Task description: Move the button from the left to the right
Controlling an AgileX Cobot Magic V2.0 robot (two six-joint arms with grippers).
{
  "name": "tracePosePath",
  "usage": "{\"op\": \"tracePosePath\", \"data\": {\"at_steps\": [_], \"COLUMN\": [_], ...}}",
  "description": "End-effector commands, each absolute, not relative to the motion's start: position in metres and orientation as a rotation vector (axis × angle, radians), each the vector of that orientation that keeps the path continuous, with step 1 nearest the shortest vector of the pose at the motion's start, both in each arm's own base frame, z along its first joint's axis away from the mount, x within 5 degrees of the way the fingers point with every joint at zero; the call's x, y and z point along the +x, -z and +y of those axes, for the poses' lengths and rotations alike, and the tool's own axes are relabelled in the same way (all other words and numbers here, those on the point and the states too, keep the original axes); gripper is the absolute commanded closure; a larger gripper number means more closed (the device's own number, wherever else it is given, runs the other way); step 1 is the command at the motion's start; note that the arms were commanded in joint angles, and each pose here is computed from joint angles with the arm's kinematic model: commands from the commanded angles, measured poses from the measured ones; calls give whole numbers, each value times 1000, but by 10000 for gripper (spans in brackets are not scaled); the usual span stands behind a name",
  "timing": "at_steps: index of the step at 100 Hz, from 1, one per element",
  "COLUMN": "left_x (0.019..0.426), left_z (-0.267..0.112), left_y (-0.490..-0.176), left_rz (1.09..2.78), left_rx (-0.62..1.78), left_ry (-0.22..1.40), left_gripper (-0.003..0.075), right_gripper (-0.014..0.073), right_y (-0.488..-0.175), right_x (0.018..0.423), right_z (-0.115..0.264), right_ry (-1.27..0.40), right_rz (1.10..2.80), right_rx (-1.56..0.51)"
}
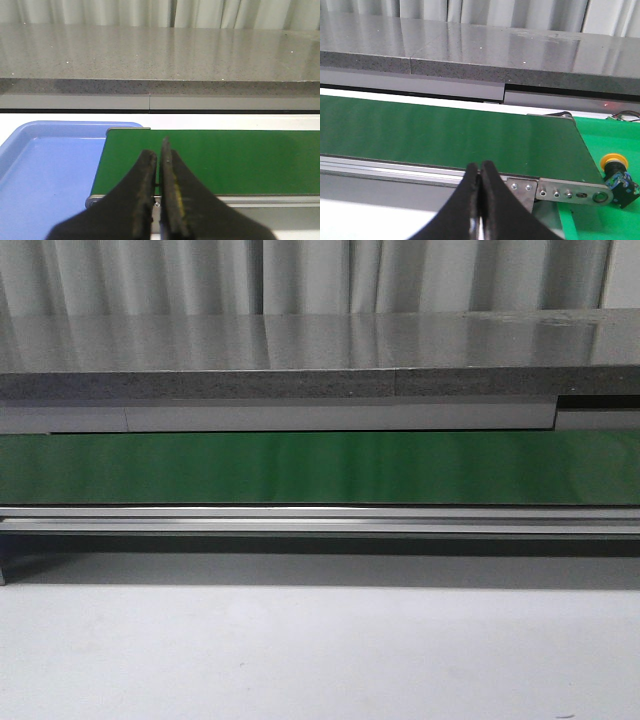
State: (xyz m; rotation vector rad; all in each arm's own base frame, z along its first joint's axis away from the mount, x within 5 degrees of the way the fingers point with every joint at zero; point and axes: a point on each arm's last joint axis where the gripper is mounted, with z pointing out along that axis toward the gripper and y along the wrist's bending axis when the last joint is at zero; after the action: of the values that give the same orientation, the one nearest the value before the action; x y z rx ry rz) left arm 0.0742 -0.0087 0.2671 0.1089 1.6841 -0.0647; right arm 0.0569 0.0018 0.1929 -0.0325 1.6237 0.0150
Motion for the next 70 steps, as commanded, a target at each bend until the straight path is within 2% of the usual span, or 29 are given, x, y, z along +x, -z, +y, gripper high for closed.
{"op": "tracePosePath", "data": {"at_steps": [1,70], "left_x": [75,75], "left_z": [-8,-8], "left_y": [-282,-282], "left_rz": [1597,1595], "left_rx": [90,97], "left_ry": [76,65], "left_gripper": [715,715], "right_gripper": [716,716], "right_y": [-200,-200], "right_x": [56,56], "right_z": [1,1], "right_ry": [-7,-7], "right_rz": [1540,1540], "right_rx": [-32,-32]}}
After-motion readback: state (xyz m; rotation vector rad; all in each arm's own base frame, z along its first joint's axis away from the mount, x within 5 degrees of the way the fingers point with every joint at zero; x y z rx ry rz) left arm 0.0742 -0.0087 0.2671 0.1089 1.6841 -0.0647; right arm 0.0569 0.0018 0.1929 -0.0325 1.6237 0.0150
